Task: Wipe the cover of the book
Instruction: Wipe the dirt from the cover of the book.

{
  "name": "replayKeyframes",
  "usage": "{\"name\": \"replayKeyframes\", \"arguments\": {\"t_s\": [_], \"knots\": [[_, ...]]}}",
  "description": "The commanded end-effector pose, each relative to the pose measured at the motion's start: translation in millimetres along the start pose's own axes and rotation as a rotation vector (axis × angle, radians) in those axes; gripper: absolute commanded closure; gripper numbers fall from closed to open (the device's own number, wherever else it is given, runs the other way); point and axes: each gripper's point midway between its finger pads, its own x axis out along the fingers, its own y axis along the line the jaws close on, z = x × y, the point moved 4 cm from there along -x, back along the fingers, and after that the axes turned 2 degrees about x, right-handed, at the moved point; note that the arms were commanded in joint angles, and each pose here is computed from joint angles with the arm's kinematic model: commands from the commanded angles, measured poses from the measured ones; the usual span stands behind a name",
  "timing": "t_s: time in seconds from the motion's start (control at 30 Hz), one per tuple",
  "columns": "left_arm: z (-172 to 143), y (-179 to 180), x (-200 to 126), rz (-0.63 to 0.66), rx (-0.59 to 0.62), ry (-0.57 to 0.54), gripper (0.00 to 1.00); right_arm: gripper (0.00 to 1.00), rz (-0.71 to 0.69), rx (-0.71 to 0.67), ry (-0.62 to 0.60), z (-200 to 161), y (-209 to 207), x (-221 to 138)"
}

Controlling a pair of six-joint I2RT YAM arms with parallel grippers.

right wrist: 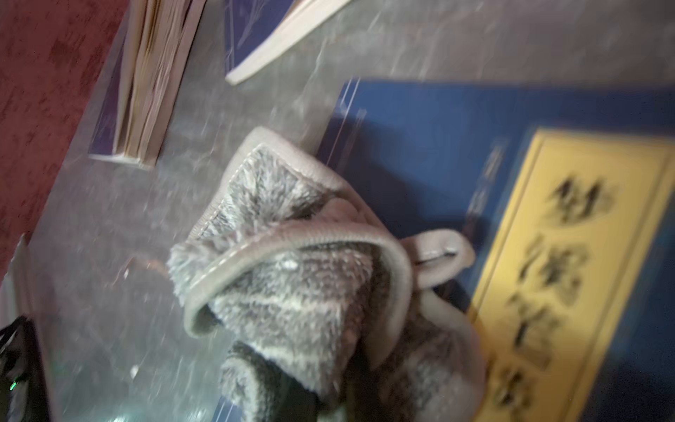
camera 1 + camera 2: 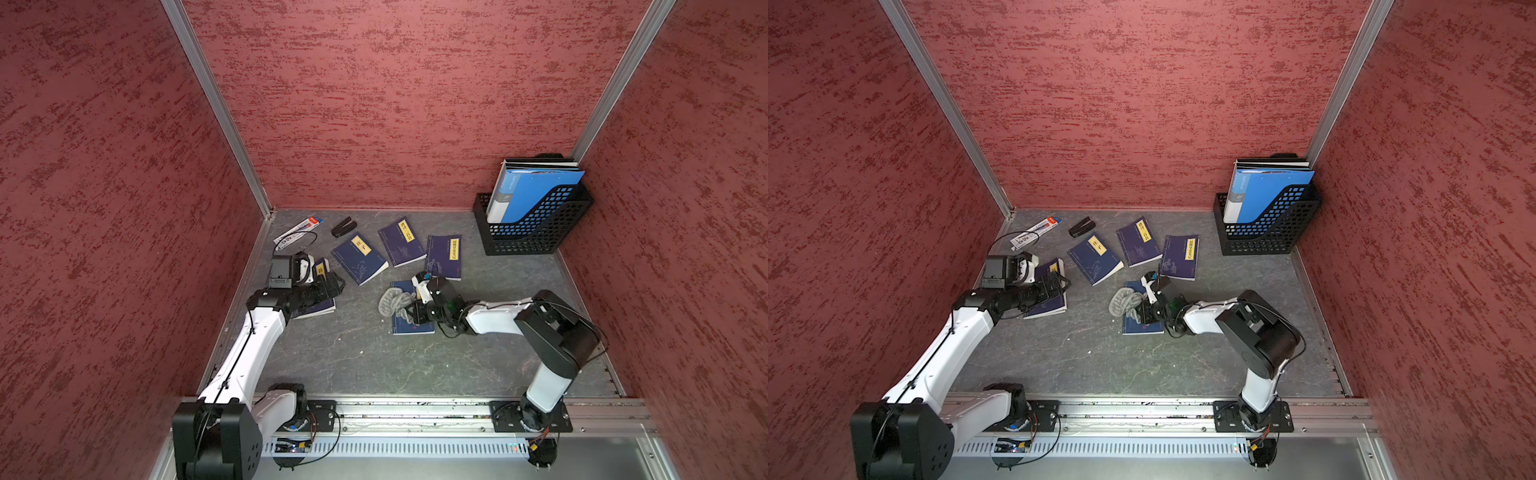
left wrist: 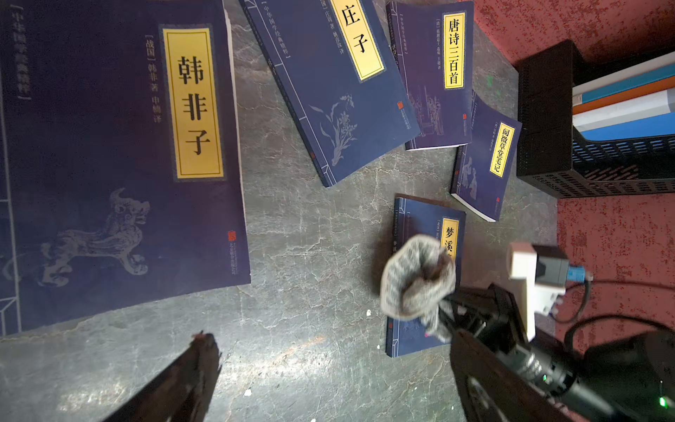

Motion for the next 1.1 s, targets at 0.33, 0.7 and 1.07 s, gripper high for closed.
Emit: {"name": "replayKeyframes", "arguments": {"t_s": [0.33,0.7,1.07], "knots": [[-2,-1,0,-0.025,-0.013,-0.01,0.0,0.94,-0.22,0.008,0.196,-23,-56,2],[8,-7,30,-0.015,0.006,0.022,0.0,0.92,-0.172,0.065,0.283,-119,-29,-72],[-6,-41,51,-0.028,0.084,0.065,0.0,0.92,-0.286,0.068,0.188,-57,-68,-37]]}}
